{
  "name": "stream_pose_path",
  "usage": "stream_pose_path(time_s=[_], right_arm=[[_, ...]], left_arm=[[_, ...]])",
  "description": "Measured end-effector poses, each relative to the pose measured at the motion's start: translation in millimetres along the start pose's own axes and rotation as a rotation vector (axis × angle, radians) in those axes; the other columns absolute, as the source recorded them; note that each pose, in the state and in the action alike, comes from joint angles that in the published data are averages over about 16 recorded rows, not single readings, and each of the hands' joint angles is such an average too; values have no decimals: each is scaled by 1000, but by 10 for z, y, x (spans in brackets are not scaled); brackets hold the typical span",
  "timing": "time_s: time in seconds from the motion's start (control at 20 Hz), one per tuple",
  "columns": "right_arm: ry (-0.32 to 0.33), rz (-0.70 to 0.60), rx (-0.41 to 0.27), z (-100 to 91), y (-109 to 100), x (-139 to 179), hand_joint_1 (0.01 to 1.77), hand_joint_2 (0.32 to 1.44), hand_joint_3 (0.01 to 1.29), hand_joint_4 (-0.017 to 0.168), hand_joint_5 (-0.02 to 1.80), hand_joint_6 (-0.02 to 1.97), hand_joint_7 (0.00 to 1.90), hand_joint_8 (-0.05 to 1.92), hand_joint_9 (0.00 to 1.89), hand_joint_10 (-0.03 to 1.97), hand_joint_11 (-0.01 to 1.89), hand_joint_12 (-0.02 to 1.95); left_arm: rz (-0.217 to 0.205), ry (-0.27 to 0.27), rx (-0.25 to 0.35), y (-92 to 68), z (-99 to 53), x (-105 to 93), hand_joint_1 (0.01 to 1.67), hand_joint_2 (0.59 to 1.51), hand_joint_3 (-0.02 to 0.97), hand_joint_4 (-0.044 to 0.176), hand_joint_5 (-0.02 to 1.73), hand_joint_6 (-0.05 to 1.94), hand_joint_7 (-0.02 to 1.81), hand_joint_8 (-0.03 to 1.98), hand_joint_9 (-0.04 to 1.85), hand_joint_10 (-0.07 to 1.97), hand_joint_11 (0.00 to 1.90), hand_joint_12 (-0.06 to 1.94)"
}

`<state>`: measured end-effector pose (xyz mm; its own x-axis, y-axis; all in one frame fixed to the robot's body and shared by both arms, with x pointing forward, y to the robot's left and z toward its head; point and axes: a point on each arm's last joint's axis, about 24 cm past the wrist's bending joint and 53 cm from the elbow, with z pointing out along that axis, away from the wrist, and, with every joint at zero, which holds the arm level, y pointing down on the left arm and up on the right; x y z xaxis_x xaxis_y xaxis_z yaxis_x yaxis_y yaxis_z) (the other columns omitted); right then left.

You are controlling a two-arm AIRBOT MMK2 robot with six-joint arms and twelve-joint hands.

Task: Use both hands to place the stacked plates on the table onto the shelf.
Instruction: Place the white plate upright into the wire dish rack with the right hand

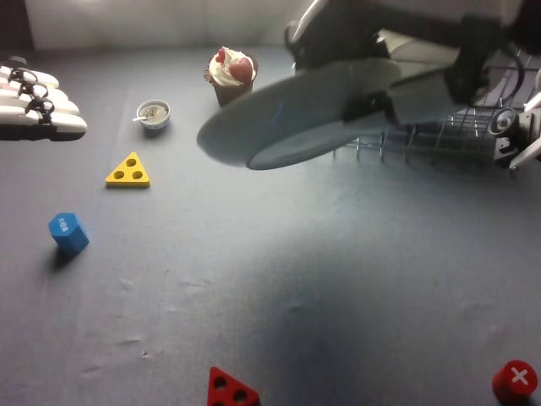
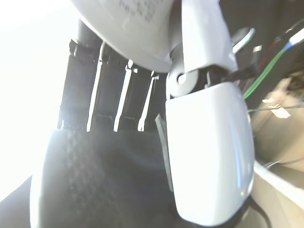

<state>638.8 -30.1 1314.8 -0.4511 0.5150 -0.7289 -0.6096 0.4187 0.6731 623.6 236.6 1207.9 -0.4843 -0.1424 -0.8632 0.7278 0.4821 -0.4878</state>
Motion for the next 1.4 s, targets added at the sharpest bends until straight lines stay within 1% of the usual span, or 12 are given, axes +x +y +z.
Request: stream_pose_path(time_s=[0.2, 0.35, 0.5, 0.75, 1.05, 1.4], right_arm=[[-39, 109, 41, -17, -116, -275, 1442, 946, 13, -8, 946, 835, 1173, 411, 1174, 659, 1009, 1300], [-71, 171, 67, -46, -228, -476, 1449, 946, 14, -8, 935, 841, 1156, 445, 1175, 663, 1003, 1312], [-103, 200, 80, -84, -311, -666, 1456, 946, 14, -8, 927, 841, 1141, 475, 1176, 664, 1000, 1324], [-150, 233, 78, -144, -371, -924, 1466, 946, 13, -8, 922, 842, 1131, 493, 1180, 659, 996, 1333], [-200, 326, 101, -209, -501, -1131, 1471, 947, 13, -8, 921, 842, 1131, 505, 1184, 647, 992, 1334], [-247, 486, 174, -274, -767, -1249, 1483, 949, 13, -8, 922, 842, 1132, 503, 1203, 584, 994, 1332]], left_arm=[[18, 11, 16, -40, -30, -3, 137, 989, 4, 0, 111, 20, 150, -2, 150, 18, 135, 20], [37, 20, 40, -103, -28, -6, 137, 989, 4, 0, 109, 20, 150, -2, 152, 17, 137, 20], [57, 29, 66, -168, -17, -2, 136, 989, 4, 0, 104, 20, 145, -2, 149, 17, 140, 19], [89, 42, 106, -269, 2, 3, 137, 990, 5, 0, 104, 20, 143, -2, 147, 17, 143, 19], [113, 45, 139, -354, 22, -9, 136, 990, 5, 0, 105, 19, 140, -3, 148, 17, 145, 20], [118, 57, 152, -382, 33, 24, 140, 990, 4, 0, 111, 19, 148, -2, 155, 17, 144, 20]])
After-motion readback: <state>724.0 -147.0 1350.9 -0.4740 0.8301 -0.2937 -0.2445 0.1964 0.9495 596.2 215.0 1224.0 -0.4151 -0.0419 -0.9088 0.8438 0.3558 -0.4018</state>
